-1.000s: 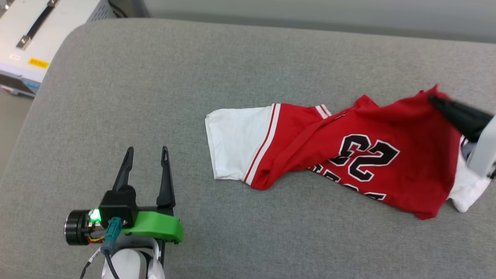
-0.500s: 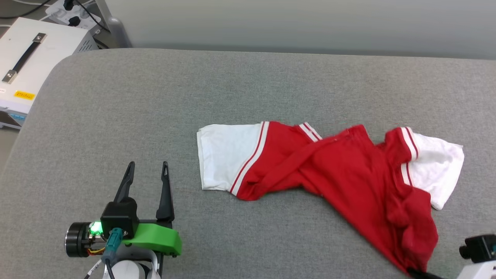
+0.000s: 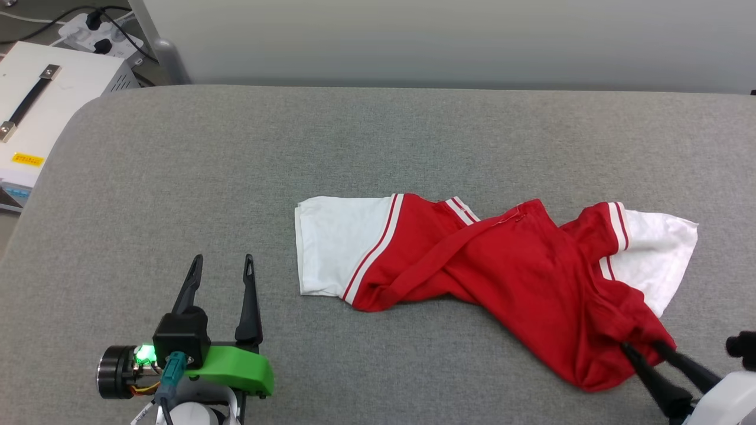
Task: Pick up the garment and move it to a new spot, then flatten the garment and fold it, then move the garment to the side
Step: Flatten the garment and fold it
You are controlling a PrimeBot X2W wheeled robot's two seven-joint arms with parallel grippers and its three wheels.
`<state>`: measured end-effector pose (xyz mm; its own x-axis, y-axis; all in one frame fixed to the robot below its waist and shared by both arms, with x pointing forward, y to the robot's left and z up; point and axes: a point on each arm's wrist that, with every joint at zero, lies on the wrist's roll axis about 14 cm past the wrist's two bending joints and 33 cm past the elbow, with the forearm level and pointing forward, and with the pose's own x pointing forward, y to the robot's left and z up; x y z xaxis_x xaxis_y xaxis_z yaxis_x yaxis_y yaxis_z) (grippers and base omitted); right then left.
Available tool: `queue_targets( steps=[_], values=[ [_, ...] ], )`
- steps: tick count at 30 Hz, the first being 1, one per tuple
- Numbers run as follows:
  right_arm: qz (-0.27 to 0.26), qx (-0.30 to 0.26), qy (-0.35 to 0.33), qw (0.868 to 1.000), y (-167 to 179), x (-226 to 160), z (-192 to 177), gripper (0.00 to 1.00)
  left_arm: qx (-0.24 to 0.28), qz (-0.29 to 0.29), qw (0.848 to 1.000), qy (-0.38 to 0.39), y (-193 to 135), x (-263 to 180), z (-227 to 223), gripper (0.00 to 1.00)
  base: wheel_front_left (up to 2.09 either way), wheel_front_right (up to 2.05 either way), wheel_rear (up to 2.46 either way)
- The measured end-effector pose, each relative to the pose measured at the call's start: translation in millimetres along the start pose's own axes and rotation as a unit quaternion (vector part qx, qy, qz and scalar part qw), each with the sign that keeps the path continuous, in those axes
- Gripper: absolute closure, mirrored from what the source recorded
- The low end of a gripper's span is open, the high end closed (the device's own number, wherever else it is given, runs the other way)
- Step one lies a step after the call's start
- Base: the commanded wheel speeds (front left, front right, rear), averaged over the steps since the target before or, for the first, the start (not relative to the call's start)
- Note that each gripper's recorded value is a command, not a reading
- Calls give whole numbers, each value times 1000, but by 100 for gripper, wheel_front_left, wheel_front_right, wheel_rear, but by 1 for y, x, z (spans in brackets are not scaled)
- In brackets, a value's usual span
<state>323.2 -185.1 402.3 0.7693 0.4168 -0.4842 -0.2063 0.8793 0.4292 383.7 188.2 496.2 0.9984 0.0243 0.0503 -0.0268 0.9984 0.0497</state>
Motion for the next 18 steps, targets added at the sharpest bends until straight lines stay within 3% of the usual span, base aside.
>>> queue_targets(
  steps=[3, 7, 11, 18],
  values=[
    [2, -39, -105, 994, 3, -9, 55, 0, 0, -2, 1000, -4, -1, -1, 3, 0, 0, 0, 0],
    [2, -80, -211, 974, 13, -27, 101, 0, 1, -5, 1000, -6, -2, -2, 4, 0, 0, 0, 0],
    [-10, -129, -271, 954, 24, -34, 118, 0, 4, -11, 1000, -6, -2, 0, 4, 0, 0, 0, 0],
    [-41, -147, -325, 933, 37, -30, 120, 0, 32, -49, 997, -53, -3, 31, 33, 0, 0, 0, 0]
  ],
)
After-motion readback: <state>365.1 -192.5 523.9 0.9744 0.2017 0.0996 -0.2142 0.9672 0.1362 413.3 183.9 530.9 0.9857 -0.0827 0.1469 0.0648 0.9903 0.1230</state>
